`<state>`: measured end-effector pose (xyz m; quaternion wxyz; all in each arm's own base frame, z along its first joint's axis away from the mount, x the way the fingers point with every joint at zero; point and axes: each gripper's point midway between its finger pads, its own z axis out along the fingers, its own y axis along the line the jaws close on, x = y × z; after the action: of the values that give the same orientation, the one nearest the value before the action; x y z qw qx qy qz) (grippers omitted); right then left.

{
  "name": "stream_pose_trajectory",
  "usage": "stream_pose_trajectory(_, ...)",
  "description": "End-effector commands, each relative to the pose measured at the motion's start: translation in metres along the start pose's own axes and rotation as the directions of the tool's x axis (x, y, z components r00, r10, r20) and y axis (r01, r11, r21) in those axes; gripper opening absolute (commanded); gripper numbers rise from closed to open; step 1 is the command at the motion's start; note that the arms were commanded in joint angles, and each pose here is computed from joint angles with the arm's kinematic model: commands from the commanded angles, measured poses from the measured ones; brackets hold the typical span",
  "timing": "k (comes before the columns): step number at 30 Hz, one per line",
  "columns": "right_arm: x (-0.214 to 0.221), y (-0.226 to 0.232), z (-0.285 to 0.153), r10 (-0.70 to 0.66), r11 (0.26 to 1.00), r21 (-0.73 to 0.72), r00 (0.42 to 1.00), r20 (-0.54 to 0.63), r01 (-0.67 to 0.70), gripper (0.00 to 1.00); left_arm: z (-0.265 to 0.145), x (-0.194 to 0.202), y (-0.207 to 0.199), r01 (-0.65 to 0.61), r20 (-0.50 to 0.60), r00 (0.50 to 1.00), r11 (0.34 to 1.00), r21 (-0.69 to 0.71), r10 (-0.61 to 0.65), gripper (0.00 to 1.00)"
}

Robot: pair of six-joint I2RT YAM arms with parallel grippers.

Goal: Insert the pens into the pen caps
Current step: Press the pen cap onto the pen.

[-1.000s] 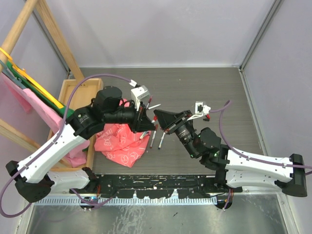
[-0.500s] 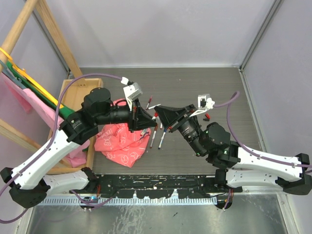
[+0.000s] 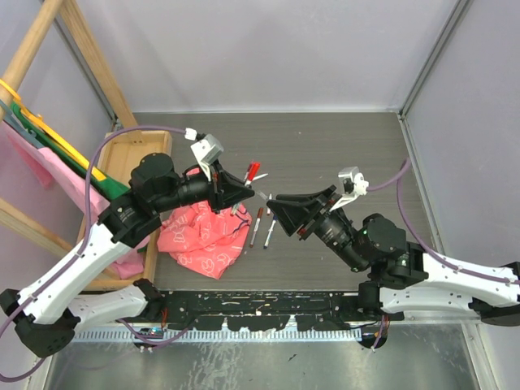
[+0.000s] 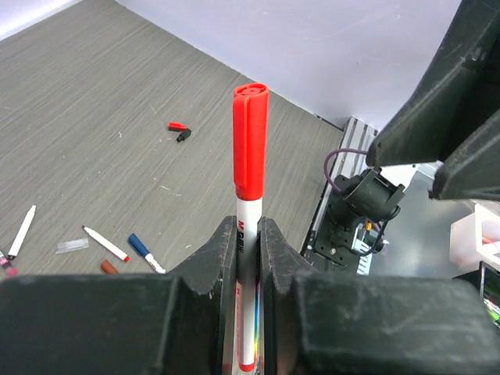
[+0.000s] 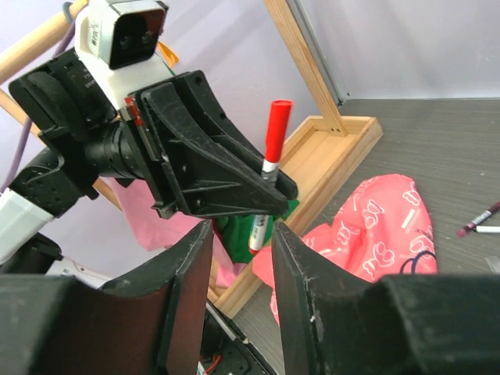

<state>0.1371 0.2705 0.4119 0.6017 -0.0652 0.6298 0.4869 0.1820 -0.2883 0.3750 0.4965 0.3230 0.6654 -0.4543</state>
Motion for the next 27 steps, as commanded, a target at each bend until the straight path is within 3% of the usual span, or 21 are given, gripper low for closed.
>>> stream_pose_trajectory(1,0.005,-0.015,-0.014,-0.005,1.0,0.024,1.0,-0.016,0.006,0.43,-0.007,-0.02,-0.007,-0.047,0.091,0.995,0.999,0.016,0.046,0.0)
stream_pose_trajectory(15,0.035,-0.061,-0.038,-0.02,0.987,0.155,0.997,-0.077,0.031,0.52,-0.008,0.009,-0.025,-0.025,0.037,0.999,0.989,0.145,0.02,0.0)
stream_pose_trajectory(27,0.089,-0.125,-0.025,-0.109,0.875,0.419,0.942,-0.316,0.242,0.59,0.013,0.068,0.037,0.113,-0.113,0.985,0.984,-0.138,-0.129,0.0)
